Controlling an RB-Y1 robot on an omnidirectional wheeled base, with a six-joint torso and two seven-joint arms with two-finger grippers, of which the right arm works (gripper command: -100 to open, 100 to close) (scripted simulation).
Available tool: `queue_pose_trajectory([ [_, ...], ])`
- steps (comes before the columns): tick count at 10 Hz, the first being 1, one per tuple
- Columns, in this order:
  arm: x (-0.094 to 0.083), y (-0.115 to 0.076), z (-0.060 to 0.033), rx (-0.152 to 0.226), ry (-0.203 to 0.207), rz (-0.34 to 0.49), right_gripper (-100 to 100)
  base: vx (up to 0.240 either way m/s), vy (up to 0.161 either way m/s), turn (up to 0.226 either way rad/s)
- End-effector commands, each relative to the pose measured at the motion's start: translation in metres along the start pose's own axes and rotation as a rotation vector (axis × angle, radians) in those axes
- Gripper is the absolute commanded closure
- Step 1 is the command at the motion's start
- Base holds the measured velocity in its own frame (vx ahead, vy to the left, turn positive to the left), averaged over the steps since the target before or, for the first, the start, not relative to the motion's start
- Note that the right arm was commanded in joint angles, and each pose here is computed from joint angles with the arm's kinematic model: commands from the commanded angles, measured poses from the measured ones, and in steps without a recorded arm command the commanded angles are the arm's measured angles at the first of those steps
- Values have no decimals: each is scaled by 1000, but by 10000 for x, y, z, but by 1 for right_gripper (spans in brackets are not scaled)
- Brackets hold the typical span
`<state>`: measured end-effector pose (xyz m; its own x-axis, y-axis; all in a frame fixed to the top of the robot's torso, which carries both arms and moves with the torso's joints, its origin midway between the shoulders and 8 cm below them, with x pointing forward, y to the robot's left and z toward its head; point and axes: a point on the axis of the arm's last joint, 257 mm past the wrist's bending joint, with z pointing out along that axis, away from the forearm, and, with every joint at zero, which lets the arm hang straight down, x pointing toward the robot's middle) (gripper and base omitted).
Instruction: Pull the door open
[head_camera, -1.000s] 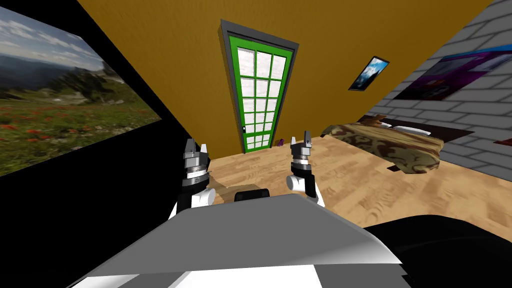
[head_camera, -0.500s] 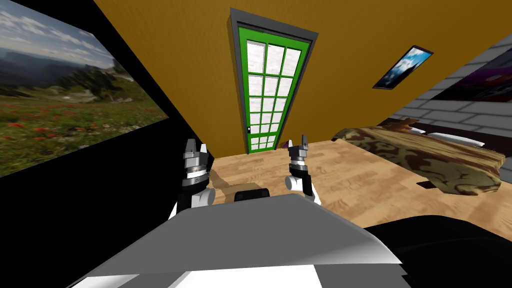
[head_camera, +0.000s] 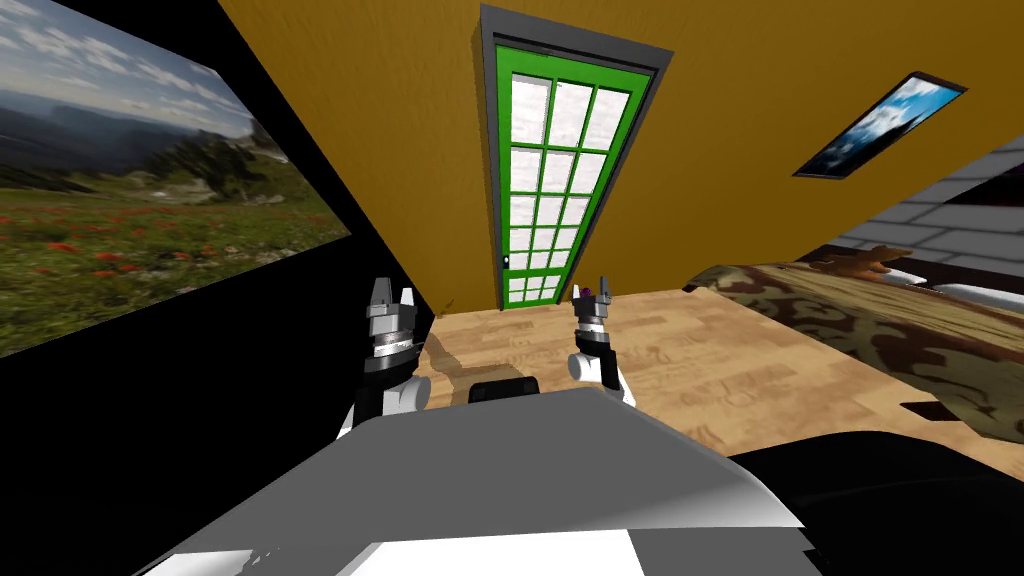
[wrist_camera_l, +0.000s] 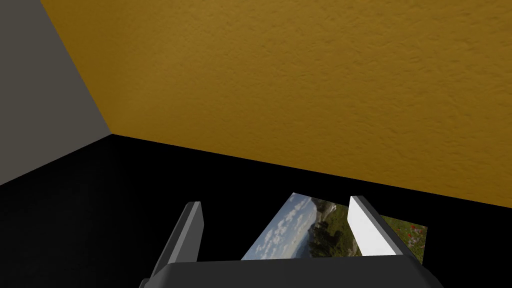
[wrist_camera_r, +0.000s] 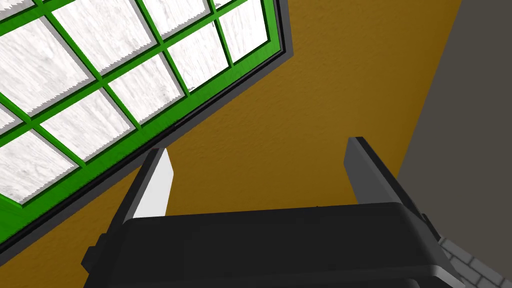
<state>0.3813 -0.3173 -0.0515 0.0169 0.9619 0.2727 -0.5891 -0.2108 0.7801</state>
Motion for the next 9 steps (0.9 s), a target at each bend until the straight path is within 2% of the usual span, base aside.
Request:
queue_pose_trajectory([
  [1, -65, -86, -18, 11, -10, 39, -100, 85, 4, 111],
  [2, -131, -188, -55, 24, -24, 85, -100, 114, 9, 203],
  [9, -396, -556, -221, 68, -90, 254, -100, 110, 0, 148],
])
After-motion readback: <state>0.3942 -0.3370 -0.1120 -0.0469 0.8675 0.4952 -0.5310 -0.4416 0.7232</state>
